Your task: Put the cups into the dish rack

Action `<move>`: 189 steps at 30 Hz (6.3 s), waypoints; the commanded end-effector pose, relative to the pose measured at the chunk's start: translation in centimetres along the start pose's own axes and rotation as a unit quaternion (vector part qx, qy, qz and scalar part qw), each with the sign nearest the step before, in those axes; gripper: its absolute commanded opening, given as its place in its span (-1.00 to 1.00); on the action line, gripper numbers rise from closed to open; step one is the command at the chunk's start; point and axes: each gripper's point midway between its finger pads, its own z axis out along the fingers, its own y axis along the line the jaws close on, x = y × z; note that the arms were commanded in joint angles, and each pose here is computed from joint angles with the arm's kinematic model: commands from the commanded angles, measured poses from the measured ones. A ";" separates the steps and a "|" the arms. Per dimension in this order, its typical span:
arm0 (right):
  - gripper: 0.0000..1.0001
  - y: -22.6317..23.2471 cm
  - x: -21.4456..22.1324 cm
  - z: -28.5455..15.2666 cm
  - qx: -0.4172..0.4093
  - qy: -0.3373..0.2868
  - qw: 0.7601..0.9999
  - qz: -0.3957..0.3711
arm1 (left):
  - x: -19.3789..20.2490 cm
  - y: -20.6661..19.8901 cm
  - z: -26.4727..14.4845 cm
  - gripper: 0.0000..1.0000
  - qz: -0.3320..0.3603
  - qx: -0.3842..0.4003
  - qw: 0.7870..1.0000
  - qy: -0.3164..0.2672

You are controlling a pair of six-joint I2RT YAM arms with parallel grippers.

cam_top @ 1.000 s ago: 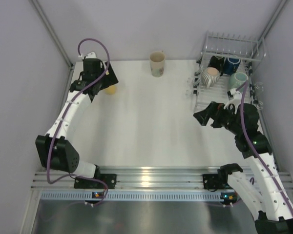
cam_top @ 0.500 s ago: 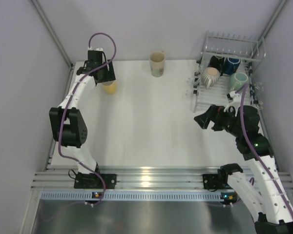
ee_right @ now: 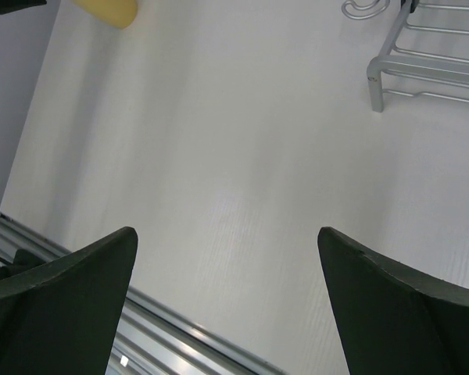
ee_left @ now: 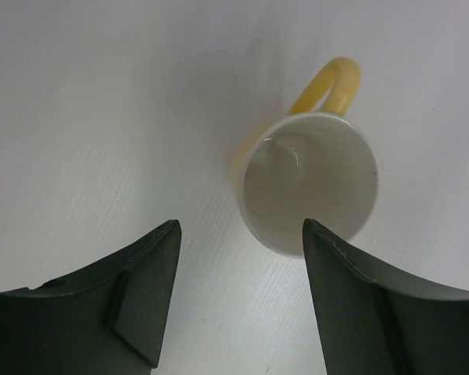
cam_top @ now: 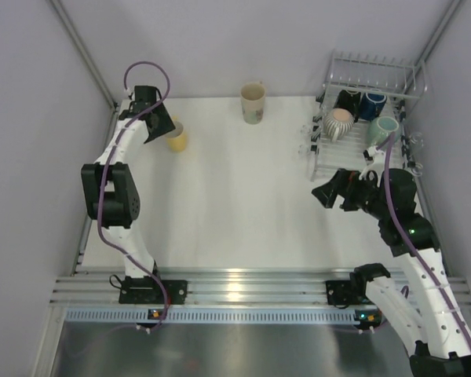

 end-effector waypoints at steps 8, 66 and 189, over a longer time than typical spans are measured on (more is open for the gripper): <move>0.99 1.2 -2.2 -1.1 -0.009 -0.029 0.999 -0.025 | 0.1 -2.1 3.7 0.22 -0.123 0.013 0.992 0.025; 0.99 18.9 -7.4 1.1 -0.407 -0.152 0.896 -0.091 | 19.9 -17.5 -35.0 -1.00 0.002 0.746 0.632 0.207; -1.00 -23.6 -6.9 15.1 0.439 -0.061 0.652 0.615 | 15.7 -6.3 -25.6 0.96 0.023 0.379 0.925 -0.023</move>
